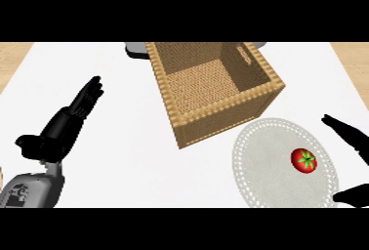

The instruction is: Pick the tomato from the placemat and place it in the basket

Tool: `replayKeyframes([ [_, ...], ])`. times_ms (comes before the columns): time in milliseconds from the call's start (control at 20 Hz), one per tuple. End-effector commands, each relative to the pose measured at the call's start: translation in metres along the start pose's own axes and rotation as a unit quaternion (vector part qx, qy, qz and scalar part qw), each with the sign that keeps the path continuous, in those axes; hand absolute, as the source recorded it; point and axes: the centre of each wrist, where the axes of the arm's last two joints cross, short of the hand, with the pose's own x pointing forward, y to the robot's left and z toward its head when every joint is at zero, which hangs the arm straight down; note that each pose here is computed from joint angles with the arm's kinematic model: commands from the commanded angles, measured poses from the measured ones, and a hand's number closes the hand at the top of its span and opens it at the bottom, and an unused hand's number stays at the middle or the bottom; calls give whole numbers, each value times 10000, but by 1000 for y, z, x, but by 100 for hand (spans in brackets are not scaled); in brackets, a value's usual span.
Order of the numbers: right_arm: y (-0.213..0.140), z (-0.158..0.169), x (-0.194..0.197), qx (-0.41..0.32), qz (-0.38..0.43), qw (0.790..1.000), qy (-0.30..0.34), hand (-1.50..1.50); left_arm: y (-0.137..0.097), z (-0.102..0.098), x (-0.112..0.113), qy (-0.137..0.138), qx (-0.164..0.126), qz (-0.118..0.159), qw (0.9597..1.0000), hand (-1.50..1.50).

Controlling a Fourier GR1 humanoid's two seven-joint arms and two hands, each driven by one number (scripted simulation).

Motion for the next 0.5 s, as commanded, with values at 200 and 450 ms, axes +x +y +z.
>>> replayKeyframes([
  [200,6,5,-10,-24,-302,9989,-362,-150,-3,2,-6,-36,37,46,10000,0],
  [450,10,-6,24,33,-83,9999,-56,-150,0,11,4,-32,2,35,10000,0],
])
